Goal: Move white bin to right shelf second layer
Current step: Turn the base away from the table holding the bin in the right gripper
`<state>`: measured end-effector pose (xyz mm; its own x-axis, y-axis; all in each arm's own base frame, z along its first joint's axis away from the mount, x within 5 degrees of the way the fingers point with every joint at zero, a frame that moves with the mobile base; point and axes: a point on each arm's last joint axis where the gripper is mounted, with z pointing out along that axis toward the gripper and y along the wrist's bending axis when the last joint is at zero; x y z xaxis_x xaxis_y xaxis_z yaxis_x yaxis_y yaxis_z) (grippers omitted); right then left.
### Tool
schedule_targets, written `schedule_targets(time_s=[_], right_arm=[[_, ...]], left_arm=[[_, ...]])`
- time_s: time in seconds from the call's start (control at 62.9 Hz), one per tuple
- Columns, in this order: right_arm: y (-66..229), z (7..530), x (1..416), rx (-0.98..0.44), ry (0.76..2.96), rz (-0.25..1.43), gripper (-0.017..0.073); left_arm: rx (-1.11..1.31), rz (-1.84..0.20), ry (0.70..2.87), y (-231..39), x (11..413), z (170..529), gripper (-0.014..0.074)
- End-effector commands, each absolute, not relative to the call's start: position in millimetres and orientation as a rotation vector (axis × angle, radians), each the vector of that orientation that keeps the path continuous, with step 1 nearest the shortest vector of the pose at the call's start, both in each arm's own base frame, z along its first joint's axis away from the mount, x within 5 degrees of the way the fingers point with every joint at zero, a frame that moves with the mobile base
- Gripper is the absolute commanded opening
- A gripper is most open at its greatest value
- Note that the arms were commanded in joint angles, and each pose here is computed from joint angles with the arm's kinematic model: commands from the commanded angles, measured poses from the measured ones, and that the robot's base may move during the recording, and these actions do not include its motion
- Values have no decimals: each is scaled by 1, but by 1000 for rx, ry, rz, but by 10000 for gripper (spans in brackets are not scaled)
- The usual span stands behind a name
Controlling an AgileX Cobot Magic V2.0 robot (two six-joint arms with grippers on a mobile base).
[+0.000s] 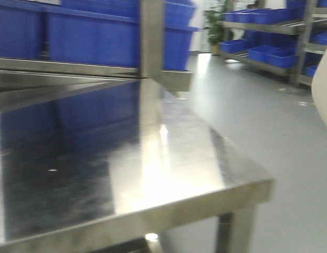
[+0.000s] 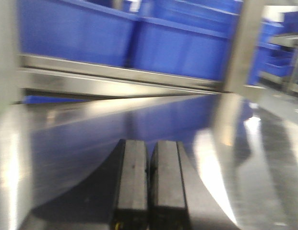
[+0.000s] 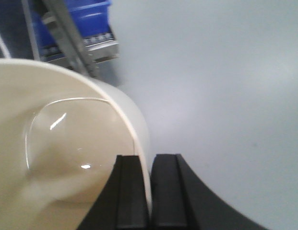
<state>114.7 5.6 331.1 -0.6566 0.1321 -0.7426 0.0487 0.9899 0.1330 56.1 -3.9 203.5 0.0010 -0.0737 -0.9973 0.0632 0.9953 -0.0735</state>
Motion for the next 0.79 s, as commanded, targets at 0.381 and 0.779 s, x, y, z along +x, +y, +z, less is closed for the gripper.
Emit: schedule_targets(time_s=[0.381,0.779], right_arm=[[5,346,118,119,2175,127,77],[5,346,118,119,2175,127,77]], left_arm=[[-15,-114,1494,-3,56,203,85],[-15,-114,1494,-3,56,203,85]])
